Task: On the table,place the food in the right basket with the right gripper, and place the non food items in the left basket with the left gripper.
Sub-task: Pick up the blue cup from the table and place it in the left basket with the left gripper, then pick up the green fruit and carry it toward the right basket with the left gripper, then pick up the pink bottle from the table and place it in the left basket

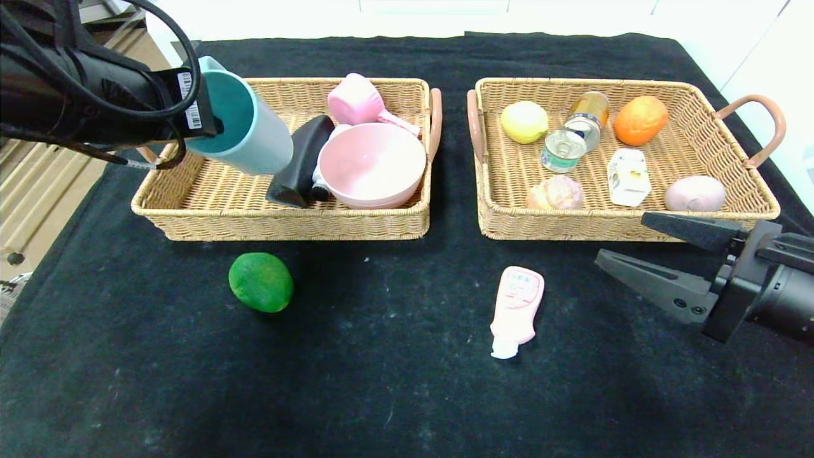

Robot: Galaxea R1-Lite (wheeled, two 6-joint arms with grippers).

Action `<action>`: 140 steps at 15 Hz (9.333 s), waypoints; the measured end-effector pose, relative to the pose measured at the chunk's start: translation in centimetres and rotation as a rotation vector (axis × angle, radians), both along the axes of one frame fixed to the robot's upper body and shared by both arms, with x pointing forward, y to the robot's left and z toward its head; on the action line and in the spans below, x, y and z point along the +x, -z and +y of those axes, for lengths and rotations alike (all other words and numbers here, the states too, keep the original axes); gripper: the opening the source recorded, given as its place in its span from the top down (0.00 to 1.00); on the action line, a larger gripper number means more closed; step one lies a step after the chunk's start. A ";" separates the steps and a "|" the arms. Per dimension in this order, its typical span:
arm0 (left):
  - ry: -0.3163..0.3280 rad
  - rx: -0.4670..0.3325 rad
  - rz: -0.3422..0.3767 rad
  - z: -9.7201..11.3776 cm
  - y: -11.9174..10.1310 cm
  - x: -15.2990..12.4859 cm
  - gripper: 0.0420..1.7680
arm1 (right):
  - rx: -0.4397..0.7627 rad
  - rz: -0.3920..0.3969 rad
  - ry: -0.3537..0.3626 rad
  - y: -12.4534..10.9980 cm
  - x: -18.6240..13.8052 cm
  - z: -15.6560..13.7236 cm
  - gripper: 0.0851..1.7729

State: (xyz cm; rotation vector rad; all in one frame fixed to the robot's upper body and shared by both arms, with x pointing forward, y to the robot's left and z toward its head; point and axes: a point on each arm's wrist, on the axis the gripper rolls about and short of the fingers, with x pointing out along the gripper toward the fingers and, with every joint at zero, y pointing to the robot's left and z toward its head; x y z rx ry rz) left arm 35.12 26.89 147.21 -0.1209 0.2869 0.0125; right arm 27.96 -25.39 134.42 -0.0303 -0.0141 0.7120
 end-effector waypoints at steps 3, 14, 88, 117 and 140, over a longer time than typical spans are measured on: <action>-0.054 -0.004 -0.069 1.6 0.0 2.5 0.92 | 0.002 -0.005 0.004 -0.1 0.0 -0.1 0.04; -0.130 -0.011 -0.152 4.7 2.3 8.4 0.92 | 0.003 -0.008 0.009 -0.1 0.0 -0.2 0.04; 0.067 0.067 0.485 -1.8 13.6 1.0 0.34 | 0.001 -0.006 0.014 -0.1 0.0 -0.2 0.04; 0.512 0.219 0.418 -19.1 15.4 -1.7 0.35 | 0.009 -0.025 0.012 -0.5 -0.4 -0.4 0.04; 0.643 0.260 0.138 -19.7 9.7 -5.4 0.05 | 0.025 -0.056 0.046 -2.3 -1.7 -1.6 0.04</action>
